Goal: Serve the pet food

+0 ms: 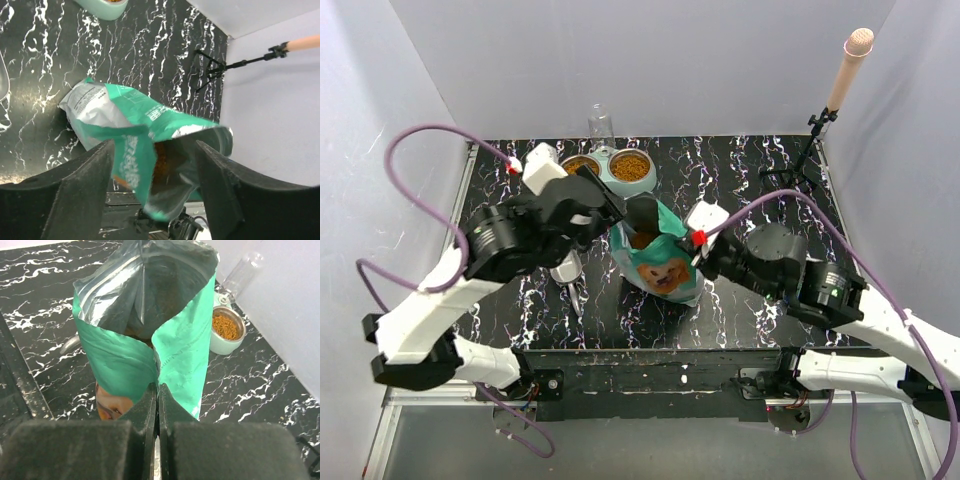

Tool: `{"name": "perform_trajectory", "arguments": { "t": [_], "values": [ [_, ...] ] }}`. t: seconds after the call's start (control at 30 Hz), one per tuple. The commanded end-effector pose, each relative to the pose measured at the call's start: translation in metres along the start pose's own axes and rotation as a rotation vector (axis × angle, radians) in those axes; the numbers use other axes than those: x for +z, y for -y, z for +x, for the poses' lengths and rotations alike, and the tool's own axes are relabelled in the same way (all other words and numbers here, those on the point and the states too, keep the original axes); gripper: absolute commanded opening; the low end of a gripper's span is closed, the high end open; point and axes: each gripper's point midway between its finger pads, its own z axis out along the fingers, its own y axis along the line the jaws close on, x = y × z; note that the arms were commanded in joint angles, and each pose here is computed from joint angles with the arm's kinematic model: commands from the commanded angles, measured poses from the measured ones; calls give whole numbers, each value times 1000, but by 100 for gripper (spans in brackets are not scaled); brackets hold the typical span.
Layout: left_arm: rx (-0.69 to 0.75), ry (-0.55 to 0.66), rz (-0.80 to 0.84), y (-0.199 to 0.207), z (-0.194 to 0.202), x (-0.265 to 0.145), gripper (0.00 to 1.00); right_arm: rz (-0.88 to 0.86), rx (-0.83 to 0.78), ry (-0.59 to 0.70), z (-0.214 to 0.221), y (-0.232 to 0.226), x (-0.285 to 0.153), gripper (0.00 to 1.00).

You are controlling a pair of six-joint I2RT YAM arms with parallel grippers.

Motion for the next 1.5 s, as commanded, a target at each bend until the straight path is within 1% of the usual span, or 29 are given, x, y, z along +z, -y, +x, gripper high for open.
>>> {"name": "perform_trajectory", "arguments": {
  "t": [0.0, 0.07, 0.13, 0.2, 0.3, 0.37, 0.4, 0.47, 0.53, 0.6, 0.7, 0.8, 0.9, 0.93, 1.03, 1.13, 1.2, 1.23, 1.37, 1.47],
  "values": [
    [177, 115, 234, 14, -43, -35, 71, -44, 149, -47, 2, 17, -20, 1],
    [236, 97, 276, 9, -40, -42, 77, -64, 194, -99, 10, 21, -18, 1],
    [280, 68, 316, 3, -34, -48, 80, -60, 233, -189, 23, 27, -17, 1],
    [351, 16, 372, 2, -19, -49, 66, -25, 302, -226, 27, 39, -12, 1],
    [477, -86, 435, 3, 16, -40, 66, -27, 426, -231, 27, 51, -14, 1],
    [560, -136, 434, -2, 36, -24, 68, -19, 471, -236, 27, 55, -15, 1],
    [586, -141, 421, -5, 39, -15, 70, -20, 494, -245, 27, 57, -16, 1],
    [586, -155, 438, -7, 34, 6, 72, -35, 525, -276, 29, 55, -16, 1],
    [515, -200, 521, -6, 20, 25, 68, -25, 548, -309, 31, 57, -20, 1],
    [453, -210, 600, -9, 0, 40, 63, -28, 573, -324, 30, 56, -24, 1],
    [481, -226, 742, -4, -10, 50, 57, -20, 596, -362, 36, 57, -23, 1],
    [520, -270, 822, -2, -6, 67, 52, -20, 612, -407, 41, 57, -21, 1],
    [552, -267, 881, 3, -4, 77, 48, -6, 621, -432, 46, 60, -19, 1],
    [559, -259, 913, 7, -4, 77, 48, -1, 625, -441, 48, 61, -18, 1],
    [556, -293, 976, 10, 4, 76, 50, 10, 633, -450, 51, 65, -16, 1],
    [555, -276, 966, 7, 5, 87, 53, 12, 631, -442, 46, 69, -13, 1],
    [543, -264, 977, 11, 4, 94, 53, 14, 632, -441, 44, 71, -11, 1],
    [523, -284, 1000, 14, 6, 95, 52, 16, 633, -437, 43, 72, -10, 1],
    [450, -314, 1084, 28, 8, 98, 47, 19, 639, -446, 44, 74, -7, 1],
    [417, -308, 1113, 30, 9, 97, 41, 60, 634, -448, 45, 81, -8, 1]
  ]
}}
